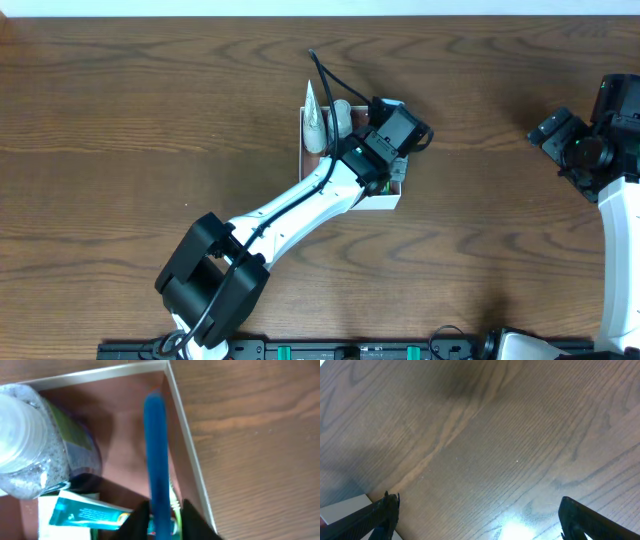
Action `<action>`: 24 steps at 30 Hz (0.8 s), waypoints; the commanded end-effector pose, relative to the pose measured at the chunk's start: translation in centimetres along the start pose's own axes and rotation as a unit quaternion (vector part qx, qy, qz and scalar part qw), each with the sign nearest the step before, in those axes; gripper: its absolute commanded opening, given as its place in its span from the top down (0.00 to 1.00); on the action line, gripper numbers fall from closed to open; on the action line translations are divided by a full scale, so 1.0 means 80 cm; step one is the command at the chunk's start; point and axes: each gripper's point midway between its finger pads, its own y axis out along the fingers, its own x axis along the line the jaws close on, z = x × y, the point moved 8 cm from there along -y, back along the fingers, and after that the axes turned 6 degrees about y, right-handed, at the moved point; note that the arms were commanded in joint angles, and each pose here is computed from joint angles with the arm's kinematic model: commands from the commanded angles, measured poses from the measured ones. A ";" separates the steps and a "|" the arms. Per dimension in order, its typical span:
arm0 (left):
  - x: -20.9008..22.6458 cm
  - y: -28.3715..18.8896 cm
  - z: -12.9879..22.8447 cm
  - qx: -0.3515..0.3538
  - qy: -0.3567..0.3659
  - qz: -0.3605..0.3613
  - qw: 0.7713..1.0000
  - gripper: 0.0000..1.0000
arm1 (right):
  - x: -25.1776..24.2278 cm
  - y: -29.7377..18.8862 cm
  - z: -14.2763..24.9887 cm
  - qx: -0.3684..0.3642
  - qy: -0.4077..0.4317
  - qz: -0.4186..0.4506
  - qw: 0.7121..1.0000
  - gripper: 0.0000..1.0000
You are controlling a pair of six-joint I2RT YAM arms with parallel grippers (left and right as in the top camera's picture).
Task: Pack container
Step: 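Carry the razor over the box and lower it inside, then open the left gripper and pull back from the box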
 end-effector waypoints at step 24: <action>0.044 -0.241 -0.032 -0.134 0.049 0.049 0.989 0.40 | 0.001 -0.004 -0.005 -0.005 0.011 -0.003 1.000 0.01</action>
